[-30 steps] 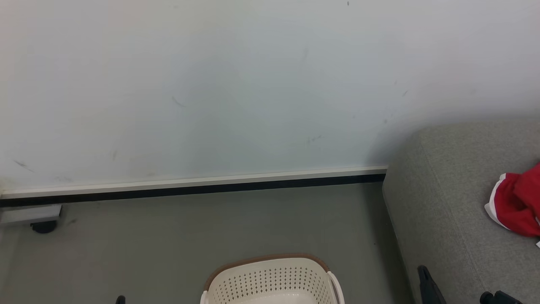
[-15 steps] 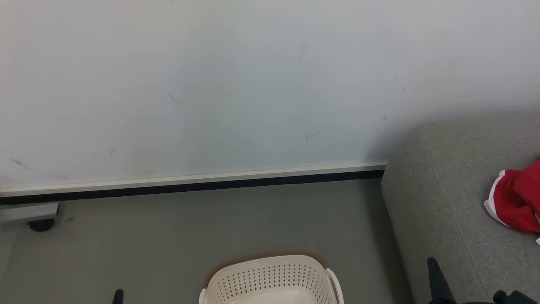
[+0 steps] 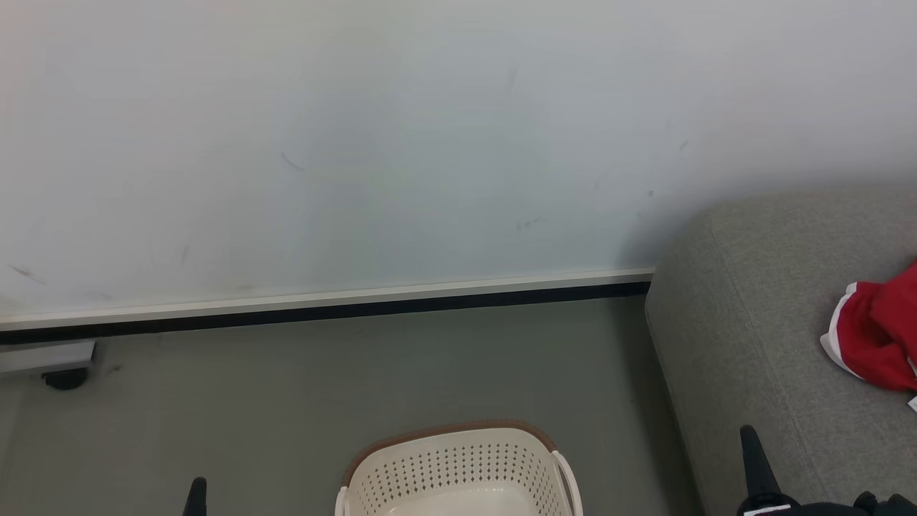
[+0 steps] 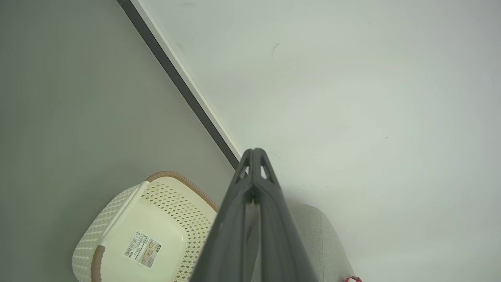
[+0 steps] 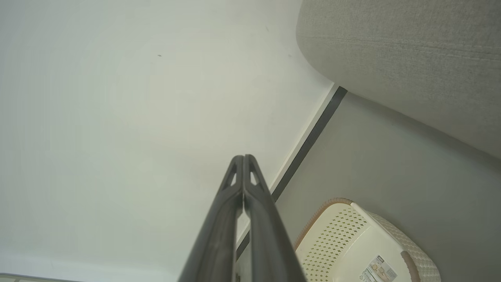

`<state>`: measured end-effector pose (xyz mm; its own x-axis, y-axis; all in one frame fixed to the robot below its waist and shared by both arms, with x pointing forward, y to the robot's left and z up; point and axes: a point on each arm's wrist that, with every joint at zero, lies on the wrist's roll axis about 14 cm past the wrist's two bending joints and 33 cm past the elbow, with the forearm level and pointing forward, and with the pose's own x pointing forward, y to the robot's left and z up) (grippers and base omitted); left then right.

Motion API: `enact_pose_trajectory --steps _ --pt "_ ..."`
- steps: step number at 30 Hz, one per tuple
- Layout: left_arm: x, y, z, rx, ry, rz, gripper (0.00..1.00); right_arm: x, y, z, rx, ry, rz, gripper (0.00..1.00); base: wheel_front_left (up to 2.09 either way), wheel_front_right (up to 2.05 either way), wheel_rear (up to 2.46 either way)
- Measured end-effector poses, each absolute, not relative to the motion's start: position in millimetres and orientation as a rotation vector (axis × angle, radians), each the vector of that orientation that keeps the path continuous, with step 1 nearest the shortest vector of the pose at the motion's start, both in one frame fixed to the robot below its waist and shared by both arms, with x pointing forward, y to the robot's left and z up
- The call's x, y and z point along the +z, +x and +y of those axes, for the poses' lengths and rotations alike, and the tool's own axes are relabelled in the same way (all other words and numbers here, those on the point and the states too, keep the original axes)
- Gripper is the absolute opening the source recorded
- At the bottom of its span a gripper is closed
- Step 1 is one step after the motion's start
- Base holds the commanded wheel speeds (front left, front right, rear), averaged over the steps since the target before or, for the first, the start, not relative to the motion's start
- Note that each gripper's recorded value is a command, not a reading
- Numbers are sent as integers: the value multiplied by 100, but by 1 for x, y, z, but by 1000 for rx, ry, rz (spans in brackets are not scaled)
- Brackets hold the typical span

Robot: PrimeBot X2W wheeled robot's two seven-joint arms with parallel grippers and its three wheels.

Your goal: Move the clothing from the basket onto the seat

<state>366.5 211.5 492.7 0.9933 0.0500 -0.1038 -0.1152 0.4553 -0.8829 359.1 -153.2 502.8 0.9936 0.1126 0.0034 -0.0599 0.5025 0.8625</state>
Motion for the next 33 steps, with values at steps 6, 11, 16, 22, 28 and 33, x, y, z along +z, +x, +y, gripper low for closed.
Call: enact_pose_trajectory --steps 6,11,16,22,28,33 --pt "492 368 210 93 -1146 70 0 505 362 -157 94 1092 44 0 0 0 0" --pt "496 373 209 74 -1200 64 0 505 363 -163 75 1155 38 0 0 0 0" --pt "496 374 208 72 -1234 69 0 505 365 -166 64 1196 31 0 0 0 0" --pt "498 377 207 57 -1294 66 0 507 368 -170 52 1260 20 0 0 0 0" --pt "500 380 206 41 -1344 61 0 507 369 -175 36 1314 15 0 0 0 0" --pt "501 382 206 30 -1377 59 0 507 370 -178 23 1359 6 0 0 0 0"
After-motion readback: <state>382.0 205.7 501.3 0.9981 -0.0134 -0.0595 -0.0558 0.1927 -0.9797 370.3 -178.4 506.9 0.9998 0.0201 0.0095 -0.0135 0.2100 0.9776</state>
